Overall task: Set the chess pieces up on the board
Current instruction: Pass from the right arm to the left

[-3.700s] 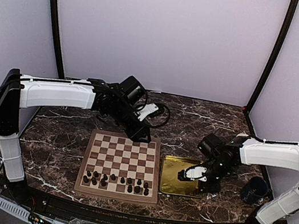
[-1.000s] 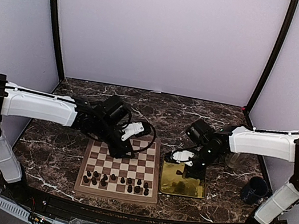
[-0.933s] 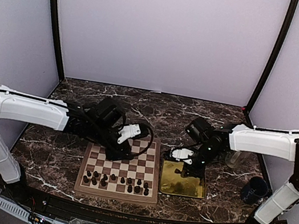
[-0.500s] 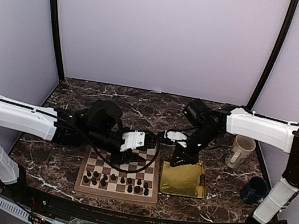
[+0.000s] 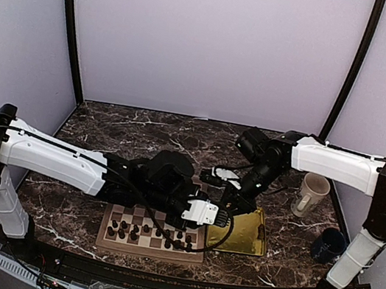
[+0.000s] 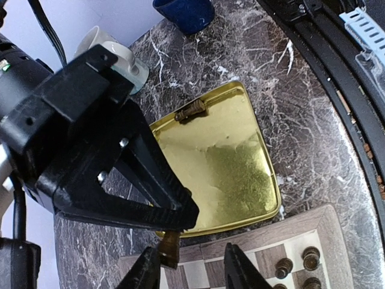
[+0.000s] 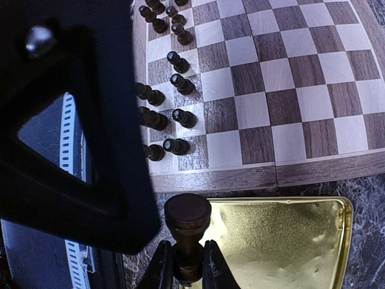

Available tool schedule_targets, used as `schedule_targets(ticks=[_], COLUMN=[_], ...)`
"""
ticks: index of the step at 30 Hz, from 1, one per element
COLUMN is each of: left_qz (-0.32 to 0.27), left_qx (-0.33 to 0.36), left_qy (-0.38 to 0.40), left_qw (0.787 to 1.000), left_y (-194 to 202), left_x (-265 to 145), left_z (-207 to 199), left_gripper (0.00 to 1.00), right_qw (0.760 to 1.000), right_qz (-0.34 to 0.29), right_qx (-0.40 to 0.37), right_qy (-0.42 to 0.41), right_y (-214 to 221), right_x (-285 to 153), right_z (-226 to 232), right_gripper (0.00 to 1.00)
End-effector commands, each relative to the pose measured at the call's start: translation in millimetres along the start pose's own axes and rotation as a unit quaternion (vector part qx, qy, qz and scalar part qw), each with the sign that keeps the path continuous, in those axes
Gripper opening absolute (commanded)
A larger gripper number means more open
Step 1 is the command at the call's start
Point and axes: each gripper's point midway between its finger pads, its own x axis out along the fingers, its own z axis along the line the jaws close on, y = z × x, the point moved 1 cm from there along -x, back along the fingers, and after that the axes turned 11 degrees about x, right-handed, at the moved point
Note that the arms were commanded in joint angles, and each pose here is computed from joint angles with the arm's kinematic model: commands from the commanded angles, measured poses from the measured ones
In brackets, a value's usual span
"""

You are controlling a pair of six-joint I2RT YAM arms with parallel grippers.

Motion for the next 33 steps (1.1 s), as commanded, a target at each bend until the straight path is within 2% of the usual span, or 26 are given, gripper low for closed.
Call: schedule_targets(ticks=[1, 8, 19, 29, 33], left_qz=[0.038, 0.074, 0.107, 0.107, 0.109], left_qx=[0.041, 0.068, 0.104, 0.121, 0.117], left_qy=[-0.022, -0.032, -0.063, -0.072, -0.076], left_qw=[0.998, 0.994, 0.987, 0.984, 0.984], left_y=[3, 10, 12, 9, 10], left_x=[6, 15, 19, 21, 21], left_z=[12, 13, 18, 20, 21], left_gripper=[0.39, 0.38, 0.28, 0.18, 0.13], right_qw=[1.000, 0.999, 0.999, 0.999, 0.999], right_qz=[-0.005, -0.004, -0.002, 0.000, -0.006], right_qx=[0.003, 0.005, 0.009, 0.013, 0.010], right_qy=[-0.028, -0.036, -0.045, -0.047, -0.041], right_y=[-2, 0, 1, 1, -2], right_x=[-2, 0, 2, 3, -2], right_z=[8, 11, 13, 12, 13], right_gripper=[0.08, 0.09, 0.09, 0.09, 0.13])
